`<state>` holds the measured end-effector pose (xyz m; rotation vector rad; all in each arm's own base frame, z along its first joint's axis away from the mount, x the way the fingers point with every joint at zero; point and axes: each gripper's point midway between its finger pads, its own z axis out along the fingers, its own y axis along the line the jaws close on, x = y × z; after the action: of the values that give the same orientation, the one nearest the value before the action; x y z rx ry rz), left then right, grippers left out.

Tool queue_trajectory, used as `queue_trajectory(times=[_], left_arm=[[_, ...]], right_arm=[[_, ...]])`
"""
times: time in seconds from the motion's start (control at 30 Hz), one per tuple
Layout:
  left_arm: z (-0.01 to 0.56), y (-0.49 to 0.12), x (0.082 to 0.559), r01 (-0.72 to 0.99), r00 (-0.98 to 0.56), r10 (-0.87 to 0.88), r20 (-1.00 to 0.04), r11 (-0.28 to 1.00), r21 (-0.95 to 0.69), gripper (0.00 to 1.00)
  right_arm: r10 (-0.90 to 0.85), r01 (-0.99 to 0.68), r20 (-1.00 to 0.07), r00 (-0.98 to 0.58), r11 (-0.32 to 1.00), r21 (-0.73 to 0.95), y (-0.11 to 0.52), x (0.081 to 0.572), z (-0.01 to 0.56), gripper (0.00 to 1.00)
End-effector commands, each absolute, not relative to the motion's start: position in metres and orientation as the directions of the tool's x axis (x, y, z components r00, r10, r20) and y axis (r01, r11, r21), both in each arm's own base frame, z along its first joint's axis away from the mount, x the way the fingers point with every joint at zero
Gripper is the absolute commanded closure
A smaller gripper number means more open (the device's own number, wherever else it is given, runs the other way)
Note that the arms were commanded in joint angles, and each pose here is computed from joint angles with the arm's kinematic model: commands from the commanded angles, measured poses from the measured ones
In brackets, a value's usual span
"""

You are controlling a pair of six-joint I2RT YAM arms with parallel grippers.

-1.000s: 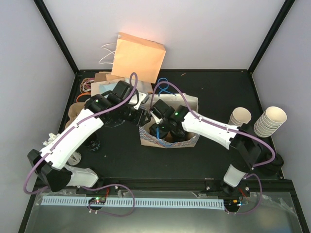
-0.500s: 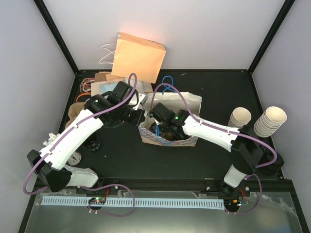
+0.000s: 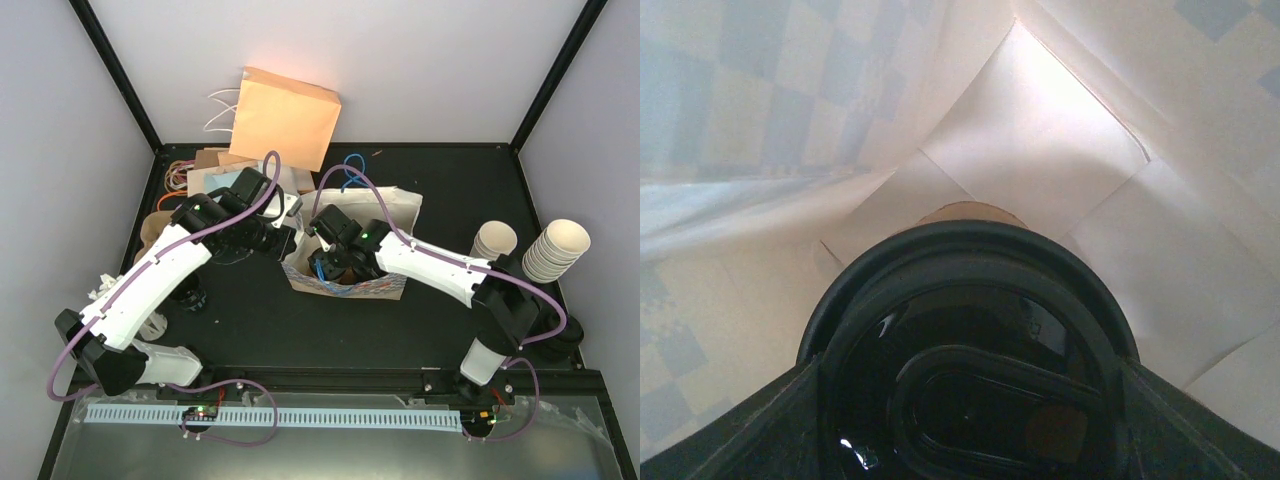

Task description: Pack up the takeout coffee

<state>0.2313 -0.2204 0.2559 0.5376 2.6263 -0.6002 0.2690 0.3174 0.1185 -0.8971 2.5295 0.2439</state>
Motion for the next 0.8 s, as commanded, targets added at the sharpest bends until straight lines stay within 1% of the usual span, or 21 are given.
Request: queue_trajectory(times=[0.0, 0.2, 0.27, 0.43, 0.5, 0.63, 0.77], left_arm=[[0.275, -0.220, 0.228, 0.468, -0.830, 0.280, -0.482, 0.820, -0.329, 0.98], [0.273, -0.223, 0.226, 0.474, -0.834, 0.288, -0.471, 0.812, -0.342, 0.98], [0.274, -0.225, 0.225, 0.477, -0.835, 0.290, -0.468, 0.806, -0.351, 0.99], [0.276, -0.225, 0.224, 0.479, -0.835, 0.288, -0.469, 0.801, -0.360, 0.98], [0.276, -0.225, 0.223, 0.479, -0.835, 0.289, -0.468, 0.801, -0.359, 0.99], [0.275, -0.224, 0.224, 0.478, -0.835, 0.291, -0.468, 0.805, -0.351, 0.99], [0.276, -0.226, 0.227, 0.478, -0.833, 0.284, -0.475, 0.803, -0.357, 0.98]], right_arm=[[-0.639, -0.630, -0.117, -0.760, 0.769, -0.108, 0.251, 0.237, 0.037, 0.34], [-0.626, -0.611, -0.195, -0.755, 0.780, -0.136, 0.257, 0.253, 0.067, 0.34], [-0.619, -0.600, -0.210, -0.757, 0.785, -0.153, 0.256, 0.260, 0.073, 0.34], [-0.591, -0.578, -0.241, -0.770, 0.806, -0.127, 0.258, 0.272, 0.084, 0.34], [-0.598, -0.587, -0.237, -0.766, 0.800, -0.123, 0.259, 0.272, 0.083, 0.34], [-0.609, -0.594, -0.191, -0.770, 0.793, -0.137, 0.253, 0.266, 0.064, 0.33], [-0.617, -0.611, -0.133, -0.776, 0.787, -0.090, 0.253, 0.253, 0.044, 0.33]])
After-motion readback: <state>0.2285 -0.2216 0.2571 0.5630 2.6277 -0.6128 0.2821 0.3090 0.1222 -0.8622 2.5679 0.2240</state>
